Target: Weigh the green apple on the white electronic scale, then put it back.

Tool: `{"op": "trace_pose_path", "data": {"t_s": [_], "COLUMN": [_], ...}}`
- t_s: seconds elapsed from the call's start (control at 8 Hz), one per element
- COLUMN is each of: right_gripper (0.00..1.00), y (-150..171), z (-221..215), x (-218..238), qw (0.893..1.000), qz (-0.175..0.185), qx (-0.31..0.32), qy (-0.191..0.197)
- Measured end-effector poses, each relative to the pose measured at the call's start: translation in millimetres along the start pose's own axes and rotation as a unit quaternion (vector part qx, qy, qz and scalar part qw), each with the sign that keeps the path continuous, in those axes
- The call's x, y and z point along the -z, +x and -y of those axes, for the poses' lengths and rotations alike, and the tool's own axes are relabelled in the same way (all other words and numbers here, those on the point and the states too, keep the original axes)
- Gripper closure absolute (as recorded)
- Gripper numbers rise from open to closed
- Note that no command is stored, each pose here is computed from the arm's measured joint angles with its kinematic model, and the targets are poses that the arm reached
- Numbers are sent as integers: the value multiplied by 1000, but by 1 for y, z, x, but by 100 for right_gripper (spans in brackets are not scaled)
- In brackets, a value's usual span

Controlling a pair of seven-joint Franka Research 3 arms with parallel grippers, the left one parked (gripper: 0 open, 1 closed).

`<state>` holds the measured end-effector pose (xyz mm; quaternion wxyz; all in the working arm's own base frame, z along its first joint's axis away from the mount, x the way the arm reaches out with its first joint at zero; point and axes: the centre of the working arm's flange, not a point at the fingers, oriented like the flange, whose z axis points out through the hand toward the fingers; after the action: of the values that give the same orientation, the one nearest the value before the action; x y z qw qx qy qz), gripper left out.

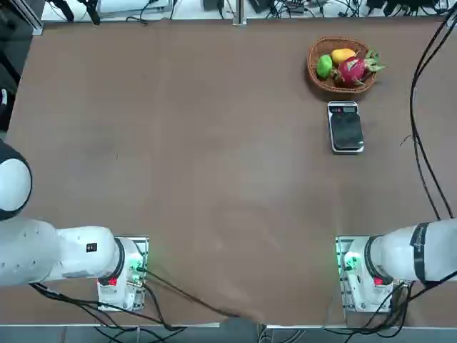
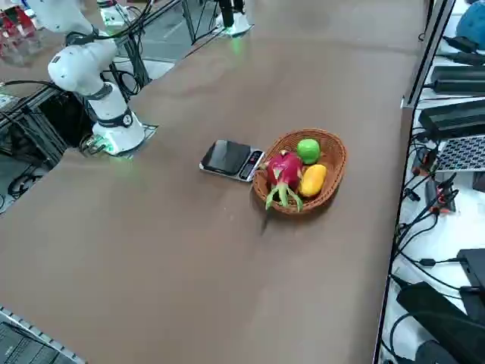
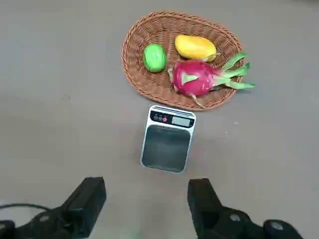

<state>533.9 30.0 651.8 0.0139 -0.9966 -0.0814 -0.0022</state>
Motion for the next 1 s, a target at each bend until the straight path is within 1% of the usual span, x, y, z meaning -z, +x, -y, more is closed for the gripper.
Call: {"op": "trace_pose_path", "data": {"t_s": [0.25,0.5,0.75,1.0], "right_gripper": [0,0,0,0], "y": [2,18,52,85], "z": [0,-3,-6,-8], "x": [-4,-24,-69,-133], "qw": [1000,1000,1000,1000], "qz": [3,8,8,24], "qx": [0,-2,-1,2], "qy": [0,-1,-4,-6]}}
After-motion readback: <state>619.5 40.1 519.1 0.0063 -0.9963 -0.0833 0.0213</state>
